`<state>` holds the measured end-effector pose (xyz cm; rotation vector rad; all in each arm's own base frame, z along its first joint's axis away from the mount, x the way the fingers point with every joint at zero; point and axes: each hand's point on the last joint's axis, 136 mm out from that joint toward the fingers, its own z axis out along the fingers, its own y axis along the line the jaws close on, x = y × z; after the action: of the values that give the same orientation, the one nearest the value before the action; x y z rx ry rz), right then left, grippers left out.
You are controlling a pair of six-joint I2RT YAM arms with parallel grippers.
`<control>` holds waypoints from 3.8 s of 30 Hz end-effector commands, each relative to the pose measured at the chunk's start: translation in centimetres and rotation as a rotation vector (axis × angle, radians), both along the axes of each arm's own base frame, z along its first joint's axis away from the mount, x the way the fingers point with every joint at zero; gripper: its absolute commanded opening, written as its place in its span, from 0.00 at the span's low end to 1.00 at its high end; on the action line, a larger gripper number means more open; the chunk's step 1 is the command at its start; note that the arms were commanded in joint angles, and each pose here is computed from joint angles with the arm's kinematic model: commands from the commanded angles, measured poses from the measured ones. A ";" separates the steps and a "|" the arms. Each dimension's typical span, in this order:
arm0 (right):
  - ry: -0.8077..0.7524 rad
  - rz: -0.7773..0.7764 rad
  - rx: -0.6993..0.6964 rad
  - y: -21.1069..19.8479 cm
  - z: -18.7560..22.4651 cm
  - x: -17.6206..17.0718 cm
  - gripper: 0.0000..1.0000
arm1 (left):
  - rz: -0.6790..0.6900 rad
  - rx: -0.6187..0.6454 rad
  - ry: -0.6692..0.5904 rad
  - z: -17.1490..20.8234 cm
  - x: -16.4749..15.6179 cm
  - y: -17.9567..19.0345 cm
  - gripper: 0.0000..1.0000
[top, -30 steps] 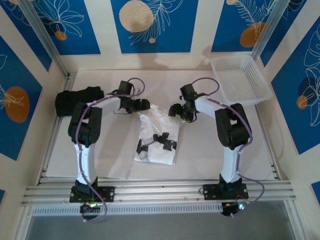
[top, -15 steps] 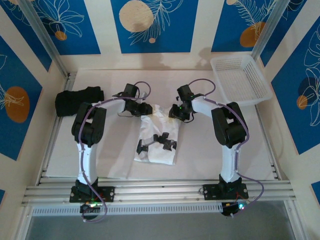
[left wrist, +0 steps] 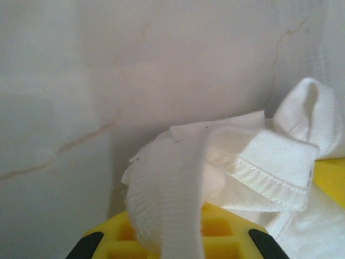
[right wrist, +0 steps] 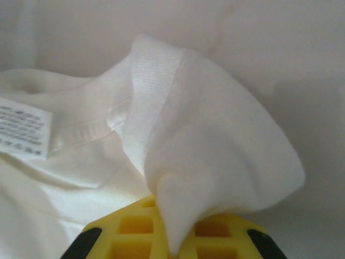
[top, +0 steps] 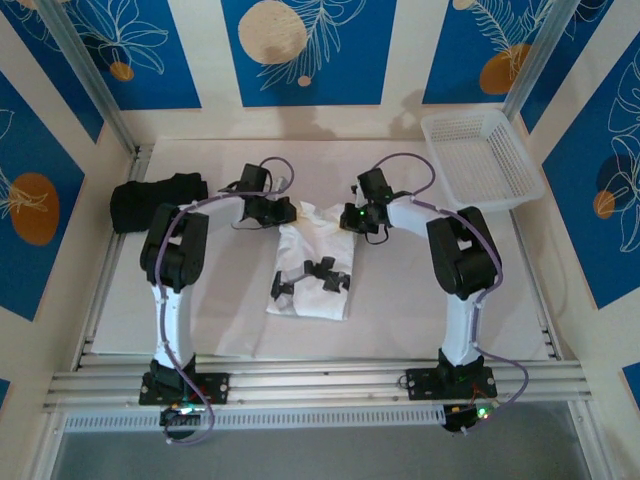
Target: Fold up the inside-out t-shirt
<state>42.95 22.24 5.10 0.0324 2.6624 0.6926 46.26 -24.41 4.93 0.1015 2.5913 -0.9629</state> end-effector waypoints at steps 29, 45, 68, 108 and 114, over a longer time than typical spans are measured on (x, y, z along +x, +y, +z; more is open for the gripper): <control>-0.413 0.199 0.272 1.5 13.2 -10.2 0.08 | -0.026 -0.357 -0.368 14.0 -9.8 -0.7 0.00; -0.166 -0.030 0.151 -2.8 7.2 -11.4 0.09 | -0.026 -0.196 -0.257 9.4 -8.6 -1.0 0.01; -0.019 -0.009 -0.131 -7.5 3.1 -5.8 0.46 | 0.027 0.137 -0.134 3.4 -0.4 2.1 0.67; 0.014 -0.044 0.037 -6.9 2.2 -11.0 0.59 | -0.247 -0.135 0.013 0.4 -7.2 -7.1 0.09; -0.109 -0.085 -0.007 -9.1 5.3 -11.2 0.59 | -0.248 -0.108 -0.026 2.2 -7.1 -5.2 0.00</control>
<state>31.89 14.26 8.79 0.1112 2.5963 0.6916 38.92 -30.66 5.00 0.3648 2.5859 -1.1877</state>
